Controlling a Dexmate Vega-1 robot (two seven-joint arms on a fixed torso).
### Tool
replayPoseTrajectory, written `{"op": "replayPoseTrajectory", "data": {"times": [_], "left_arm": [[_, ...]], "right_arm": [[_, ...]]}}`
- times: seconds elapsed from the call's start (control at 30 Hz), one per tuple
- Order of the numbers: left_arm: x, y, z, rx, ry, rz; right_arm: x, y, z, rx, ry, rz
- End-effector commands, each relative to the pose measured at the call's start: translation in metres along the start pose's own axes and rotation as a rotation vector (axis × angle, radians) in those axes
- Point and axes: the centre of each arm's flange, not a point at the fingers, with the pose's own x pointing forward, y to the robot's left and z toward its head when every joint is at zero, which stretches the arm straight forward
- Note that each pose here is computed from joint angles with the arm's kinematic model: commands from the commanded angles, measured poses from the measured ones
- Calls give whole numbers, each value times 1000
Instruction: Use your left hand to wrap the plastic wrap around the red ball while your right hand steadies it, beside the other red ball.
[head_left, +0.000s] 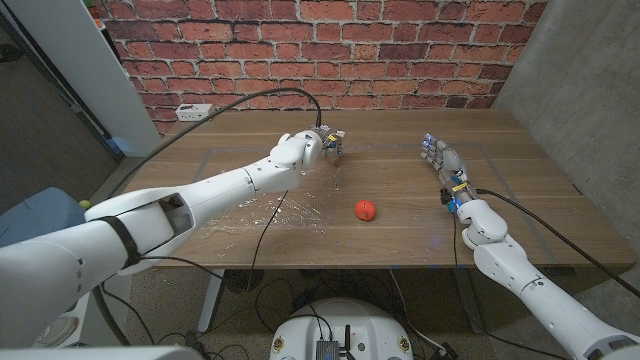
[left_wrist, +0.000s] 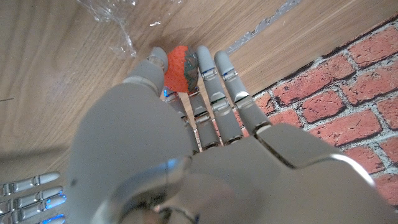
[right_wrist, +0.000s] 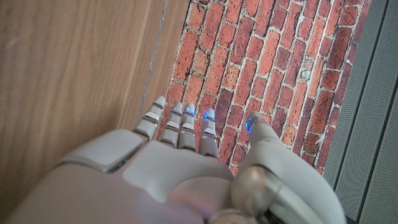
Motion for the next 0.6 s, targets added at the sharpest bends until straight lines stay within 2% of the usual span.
{"op": "replayPoseTrajectory", "data": {"times": [0.03, 0.33, 0.6], "left_arm": [[-37, -3, -7, -27, -23, 23], [-58, -11, -16, -42, -26, 9], [-74, -19, -30, -62, -8, 6]], "right_arm": [[8, 15, 5, -12, 6, 35], [13, 30, 6, -20, 12, 58], [12, 43, 10, -33, 13, 63]]}}
